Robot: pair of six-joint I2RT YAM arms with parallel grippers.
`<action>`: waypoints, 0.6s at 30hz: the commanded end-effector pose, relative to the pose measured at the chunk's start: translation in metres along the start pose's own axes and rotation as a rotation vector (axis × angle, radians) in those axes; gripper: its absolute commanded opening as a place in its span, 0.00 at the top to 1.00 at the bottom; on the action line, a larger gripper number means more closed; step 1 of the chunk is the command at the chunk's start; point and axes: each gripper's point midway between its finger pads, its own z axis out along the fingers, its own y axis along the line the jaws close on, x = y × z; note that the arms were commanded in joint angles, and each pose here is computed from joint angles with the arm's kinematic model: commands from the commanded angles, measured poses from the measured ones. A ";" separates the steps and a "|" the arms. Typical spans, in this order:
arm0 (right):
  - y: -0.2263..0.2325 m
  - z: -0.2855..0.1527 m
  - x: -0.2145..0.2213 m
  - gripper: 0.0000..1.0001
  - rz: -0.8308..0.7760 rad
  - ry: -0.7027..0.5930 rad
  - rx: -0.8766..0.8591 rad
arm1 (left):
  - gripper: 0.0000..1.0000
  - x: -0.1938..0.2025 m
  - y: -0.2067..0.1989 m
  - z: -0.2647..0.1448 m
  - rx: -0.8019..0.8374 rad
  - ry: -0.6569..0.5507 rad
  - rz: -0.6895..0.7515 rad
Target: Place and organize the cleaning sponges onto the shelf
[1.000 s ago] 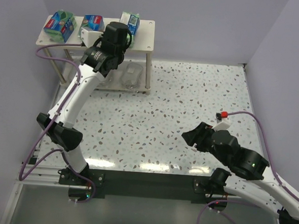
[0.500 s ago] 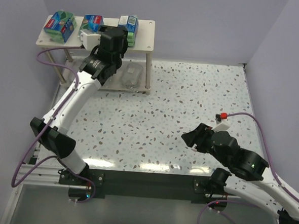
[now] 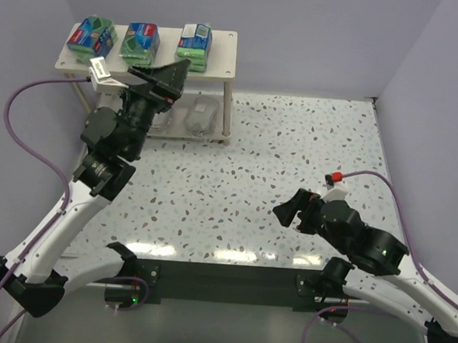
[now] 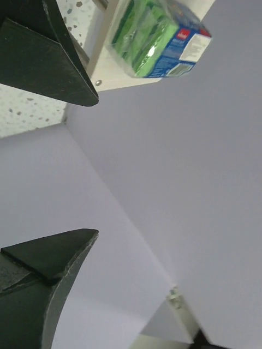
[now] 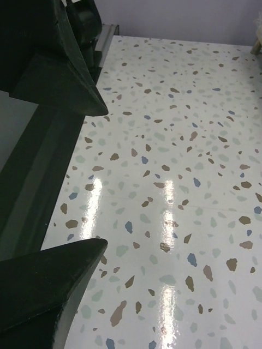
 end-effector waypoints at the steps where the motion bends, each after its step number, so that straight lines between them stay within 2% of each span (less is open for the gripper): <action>1: 0.008 0.002 -0.006 0.02 -0.041 -0.020 -0.030 | 0.00 0.035 -0.023 -0.042 0.269 0.221 0.205; 2: 0.008 0.001 -0.008 0.01 -0.053 -0.024 -0.032 | 0.00 0.043 -0.018 -0.051 0.273 0.272 0.228; 3: 0.009 0.000 -0.010 0.01 -0.059 -0.032 -0.037 | 0.00 0.065 -0.003 -0.066 0.279 0.386 0.266; 5: 0.012 -0.002 -0.013 0.01 -0.076 -0.042 -0.053 | 0.00 0.072 0.007 -0.086 0.295 0.458 0.347; 6: 0.013 -0.002 -0.014 0.01 -0.082 -0.044 -0.053 | 0.00 0.086 0.032 -0.100 0.238 0.545 0.377; 8: 0.012 -0.003 -0.015 0.01 -0.098 -0.041 -0.044 | 0.00 0.078 0.049 -0.114 0.176 0.544 0.421; 9: 0.012 -0.003 -0.016 0.01 -0.101 -0.039 -0.037 | 0.00 0.077 0.078 -0.121 0.056 0.556 0.453; 10: 0.011 -0.002 -0.016 0.01 -0.108 -0.032 -0.021 | 0.00 0.070 0.084 -0.128 0.024 0.551 0.480; 11: 0.010 -0.002 -0.015 0.01 -0.109 -0.027 -0.013 | 0.00 0.063 0.109 -0.135 -0.095 0.550 0.527; 14: 0.007 0.000 -0.013 0.01 -0.114 -0.011 0.016 | 0.00 0.039 0.124 -0.147 -0.217 0.517 0.584; 18: 0.006 0.002 -0.013 0.01 -0.116 -0.006 0.037 | 0.00 0.022 0.127 -0.156 -0.255 0.491 0.636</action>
